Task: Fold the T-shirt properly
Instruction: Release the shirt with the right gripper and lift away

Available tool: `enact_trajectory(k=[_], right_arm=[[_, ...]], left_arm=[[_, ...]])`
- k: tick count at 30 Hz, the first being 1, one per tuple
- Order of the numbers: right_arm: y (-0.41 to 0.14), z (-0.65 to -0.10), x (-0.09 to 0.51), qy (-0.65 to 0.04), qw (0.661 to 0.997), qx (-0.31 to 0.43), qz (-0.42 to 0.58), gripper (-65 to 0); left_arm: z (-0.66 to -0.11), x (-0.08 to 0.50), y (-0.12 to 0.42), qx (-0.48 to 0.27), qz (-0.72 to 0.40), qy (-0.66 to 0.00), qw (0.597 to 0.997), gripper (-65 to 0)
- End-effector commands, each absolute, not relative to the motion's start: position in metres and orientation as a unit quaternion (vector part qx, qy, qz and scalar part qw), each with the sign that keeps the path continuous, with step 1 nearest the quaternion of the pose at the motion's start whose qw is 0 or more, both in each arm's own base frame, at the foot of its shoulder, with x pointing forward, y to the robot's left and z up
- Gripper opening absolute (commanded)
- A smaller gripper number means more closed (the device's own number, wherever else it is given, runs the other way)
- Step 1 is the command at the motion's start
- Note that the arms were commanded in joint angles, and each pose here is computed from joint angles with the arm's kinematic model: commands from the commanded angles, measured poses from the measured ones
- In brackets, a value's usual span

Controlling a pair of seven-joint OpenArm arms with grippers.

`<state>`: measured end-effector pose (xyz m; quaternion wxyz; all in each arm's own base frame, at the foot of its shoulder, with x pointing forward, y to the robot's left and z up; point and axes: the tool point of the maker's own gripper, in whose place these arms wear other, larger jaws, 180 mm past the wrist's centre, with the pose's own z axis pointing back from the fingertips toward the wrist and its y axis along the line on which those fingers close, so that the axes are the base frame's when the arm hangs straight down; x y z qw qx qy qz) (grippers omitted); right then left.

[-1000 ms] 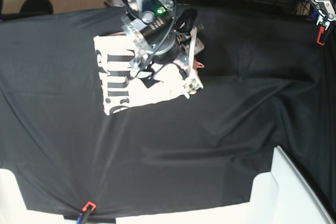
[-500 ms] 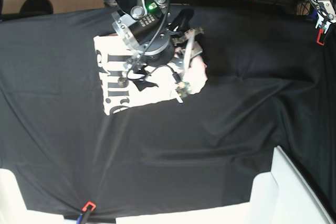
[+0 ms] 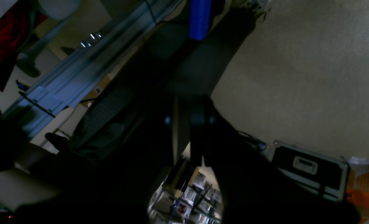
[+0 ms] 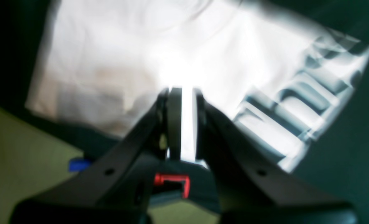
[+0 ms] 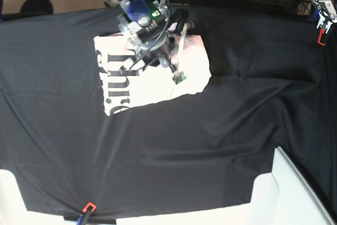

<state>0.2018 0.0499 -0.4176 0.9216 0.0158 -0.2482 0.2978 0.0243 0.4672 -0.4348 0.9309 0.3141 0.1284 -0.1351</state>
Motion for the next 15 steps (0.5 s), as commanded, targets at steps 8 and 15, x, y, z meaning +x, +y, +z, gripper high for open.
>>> enact_trajectory(k=[8, 15], right_arm=[[0.052, -0.453, 0.174, -0.212, 0.927, 0.020, 0.310, -59.8], [0.023, -0.473, 0.169, -0.177, 0.944, -0.002, 0.279, -59.8]], left_arm=[[-0.422, 0.033, 0.479, 0.335, -0.131, 0.123, 0.925, -58.8], [-0.422, 0.033, 0.479, 0.335, -0.131, 0.123, 0.925, -58.8]])
